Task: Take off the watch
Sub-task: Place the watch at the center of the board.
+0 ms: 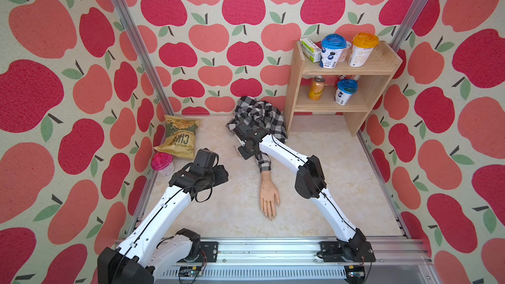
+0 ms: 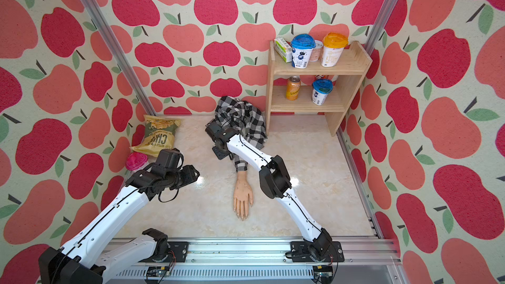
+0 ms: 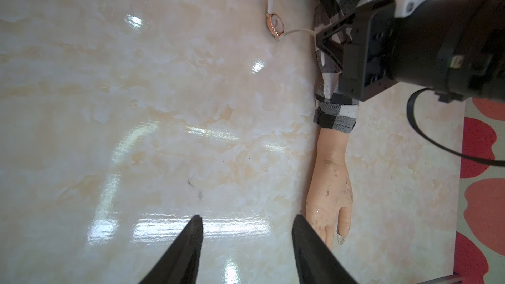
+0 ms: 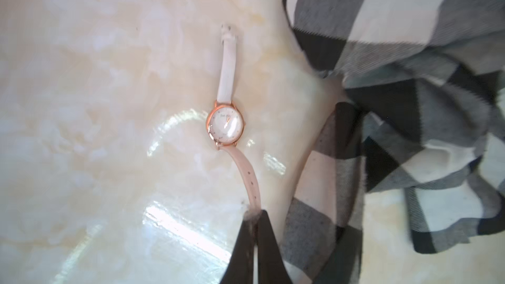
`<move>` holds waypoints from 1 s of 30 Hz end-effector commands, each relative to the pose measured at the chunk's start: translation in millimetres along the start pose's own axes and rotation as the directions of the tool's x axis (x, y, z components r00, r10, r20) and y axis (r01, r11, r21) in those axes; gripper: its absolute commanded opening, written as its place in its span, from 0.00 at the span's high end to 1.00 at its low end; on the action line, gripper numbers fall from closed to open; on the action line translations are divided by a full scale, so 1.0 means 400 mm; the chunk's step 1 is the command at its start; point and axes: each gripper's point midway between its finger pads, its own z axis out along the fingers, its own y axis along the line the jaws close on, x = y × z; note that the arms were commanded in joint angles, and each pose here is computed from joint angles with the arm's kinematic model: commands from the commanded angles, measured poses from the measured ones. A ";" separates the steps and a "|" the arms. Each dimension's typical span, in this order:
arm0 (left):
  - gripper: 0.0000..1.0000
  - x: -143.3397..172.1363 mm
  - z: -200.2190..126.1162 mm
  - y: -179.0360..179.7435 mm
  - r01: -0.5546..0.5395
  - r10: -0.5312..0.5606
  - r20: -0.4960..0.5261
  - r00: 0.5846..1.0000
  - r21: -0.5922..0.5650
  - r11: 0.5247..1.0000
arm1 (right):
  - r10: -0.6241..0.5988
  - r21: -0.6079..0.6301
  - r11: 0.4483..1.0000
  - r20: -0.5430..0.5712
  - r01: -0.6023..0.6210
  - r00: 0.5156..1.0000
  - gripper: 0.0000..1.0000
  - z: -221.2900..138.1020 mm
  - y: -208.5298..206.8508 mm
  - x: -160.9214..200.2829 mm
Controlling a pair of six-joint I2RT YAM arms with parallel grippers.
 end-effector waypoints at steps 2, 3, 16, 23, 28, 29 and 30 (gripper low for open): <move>0.44 0.007 0.010 0.008 -0.012 0.012 -0.010 1.000 -0.006 1.000 | 0.026 0.024 0.999 -0.049 -0.025 0.998 1.00 -0.061 0.047 0.062; 0.44 0.005 0.010 0.009 -0.015 0.015 -0.006 1.000 -0.009 1.000 | 0.027 0.035 0.999 -0.067 -0.025 0.997 1.00 -0.067 0.058 0.079; 0.44 -0.005 -0.020 0.027 -0.029 0.030 0.035 0.999 -0.028 0.999 | 0.069 -0.083 0.993 -0.212 -0.088 0.975 0.99 -0.125 0.281 0.189; 0.43 -0.007 -0.042 0.033 -0.036 0.037 0.050 0.998 -0.027 0.999 | 0.052 -0.068 0.995 -0.277 -0.073 0.959 0.97 -0.079 0.323 0.227; 0.43 -0.007 -0.050 0.039 -0.031 0.033 0.056 0.998 -0.027 0.999 | 0.042 -0.081 0.994 -0.290 -0.068 0.956 0.85 -0.072 0.332 0.242; 0.43 -0.007 -0.052 0.040 -0.030 0.031 0.059 0.998 -0.027 0.999 | 0.042 -0.085 0.994 -0.293 -0.070 0.955 0.74 -0.073 0.333 0.245; 0.43 -0.007 -0.052 0.043 -0.026 0.028 0.060 0.998 -0.030 0.999 | 0.008 -0.105 0.994 -0.285 -0.040 0.958 0.66 -0.088 0.371 0.258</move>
